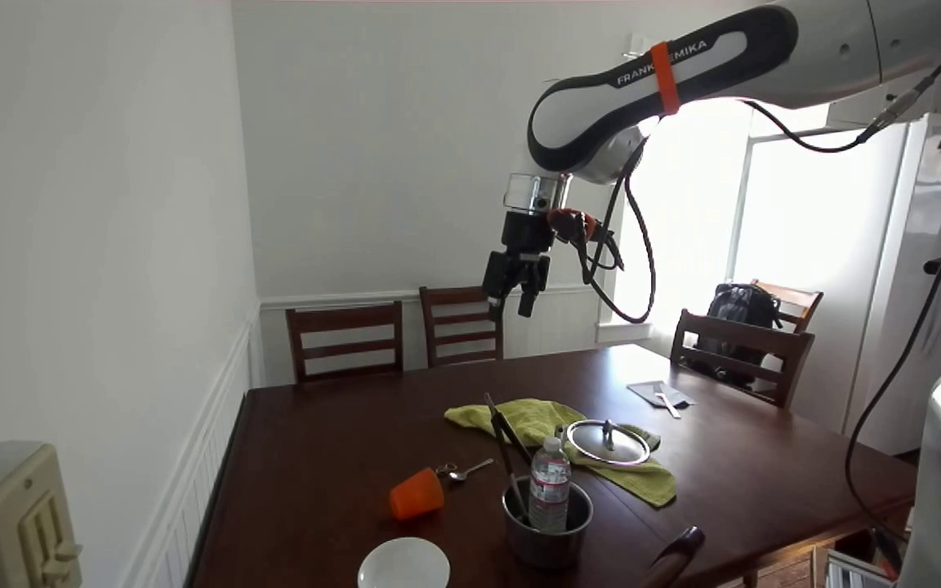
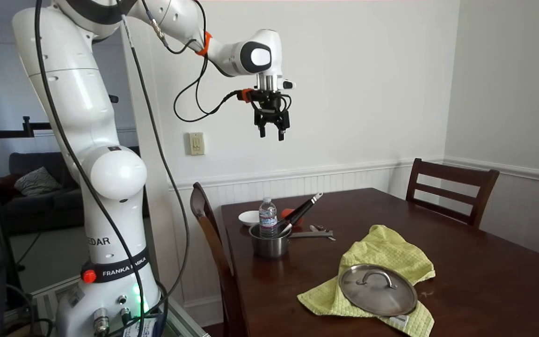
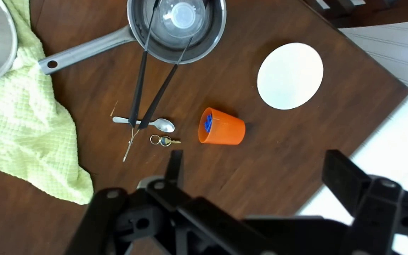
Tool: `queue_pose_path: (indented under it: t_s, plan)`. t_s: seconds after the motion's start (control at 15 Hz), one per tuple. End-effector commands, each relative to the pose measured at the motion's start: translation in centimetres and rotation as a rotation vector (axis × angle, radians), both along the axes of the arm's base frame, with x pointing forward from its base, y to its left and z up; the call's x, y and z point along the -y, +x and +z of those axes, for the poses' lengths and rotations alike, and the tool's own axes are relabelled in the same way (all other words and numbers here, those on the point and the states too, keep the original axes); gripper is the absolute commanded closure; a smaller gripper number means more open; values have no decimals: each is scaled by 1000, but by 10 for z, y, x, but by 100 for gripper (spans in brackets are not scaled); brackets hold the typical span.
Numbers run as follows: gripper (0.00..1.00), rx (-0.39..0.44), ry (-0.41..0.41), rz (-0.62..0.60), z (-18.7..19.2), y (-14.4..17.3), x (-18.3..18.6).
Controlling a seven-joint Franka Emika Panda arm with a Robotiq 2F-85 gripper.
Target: Pour the blocks out of the orange cup and into the white bowl then place the cup upright on the right side of the table
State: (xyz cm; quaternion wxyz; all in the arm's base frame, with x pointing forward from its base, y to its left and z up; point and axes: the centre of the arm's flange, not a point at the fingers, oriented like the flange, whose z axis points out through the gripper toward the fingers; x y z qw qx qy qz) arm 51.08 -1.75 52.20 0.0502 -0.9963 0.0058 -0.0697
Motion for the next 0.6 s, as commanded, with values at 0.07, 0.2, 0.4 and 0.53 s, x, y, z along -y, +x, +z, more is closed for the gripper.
queue_pose_path:
  t_s: [0.07,0.2,0.4,0.53]
  plan:
    - [0,-45,14,-42,-6,12,4]
    - [0,-96,122,77,-37,62,31]
    - [0,-156,215,162,-82,97,54]
    - [0,-229,252,226,-121,124,62]
